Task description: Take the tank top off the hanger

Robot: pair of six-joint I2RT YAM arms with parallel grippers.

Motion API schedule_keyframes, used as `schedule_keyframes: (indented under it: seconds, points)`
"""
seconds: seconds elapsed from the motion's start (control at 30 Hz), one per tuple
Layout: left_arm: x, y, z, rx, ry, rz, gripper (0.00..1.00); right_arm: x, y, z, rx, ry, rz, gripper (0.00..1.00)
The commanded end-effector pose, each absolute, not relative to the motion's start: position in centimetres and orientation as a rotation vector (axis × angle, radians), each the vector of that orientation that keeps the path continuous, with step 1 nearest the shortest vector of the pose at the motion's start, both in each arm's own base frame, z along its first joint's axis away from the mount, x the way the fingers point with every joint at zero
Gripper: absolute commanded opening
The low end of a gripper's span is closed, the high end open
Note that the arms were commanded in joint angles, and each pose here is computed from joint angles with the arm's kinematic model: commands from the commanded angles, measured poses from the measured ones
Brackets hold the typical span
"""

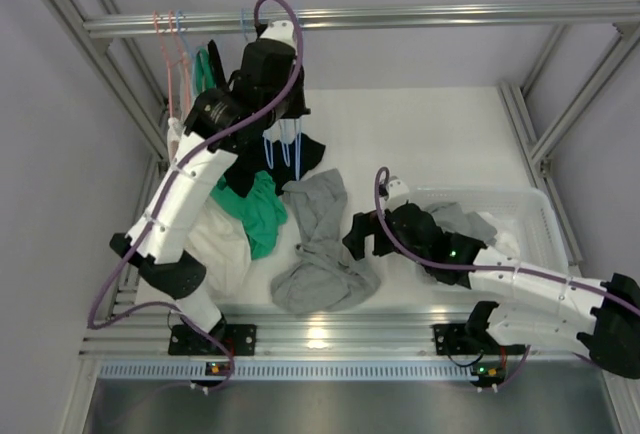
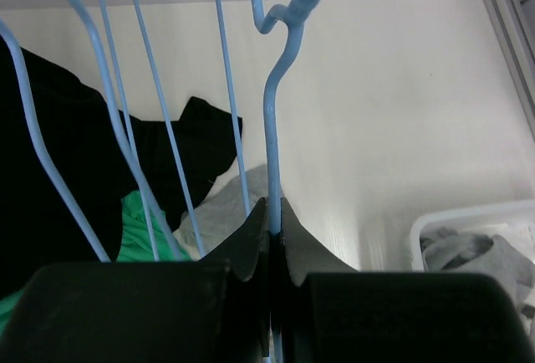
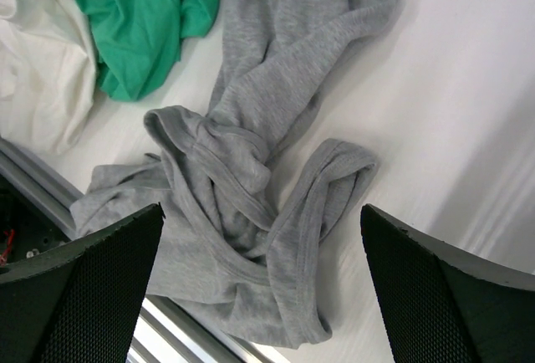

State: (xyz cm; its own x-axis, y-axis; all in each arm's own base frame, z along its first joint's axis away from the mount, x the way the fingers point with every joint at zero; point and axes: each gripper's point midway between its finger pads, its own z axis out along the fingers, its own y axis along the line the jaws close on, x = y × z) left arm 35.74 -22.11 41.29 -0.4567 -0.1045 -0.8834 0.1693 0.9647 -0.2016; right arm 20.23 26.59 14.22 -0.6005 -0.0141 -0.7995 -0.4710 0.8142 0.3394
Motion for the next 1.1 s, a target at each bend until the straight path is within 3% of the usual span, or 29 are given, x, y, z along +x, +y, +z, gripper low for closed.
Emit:
schedule_keyframes:
  seconds: [0.0, 0.47, 1.07]
  points:
    - [38.0, -20.3, 43.5, -0.066, 1.954, -0.261, 0.0, 20.2, 27.0, 17.4, -0.365, 2.064, 0.733, 0.99]
    - [44.6, -18.3, 41.6, -0.113, 1.995, -0.348, 0.0, 20.0, 26.7, 17.8, -0.385, 2.059, 0.72, 0.99]
    - [42.6, -17.6, 35.3, -0.046, 2.179, -0.258, 0.0, 19.3, 28.4, 18.3, -0.5, 2.039, 0.752, 0.99]
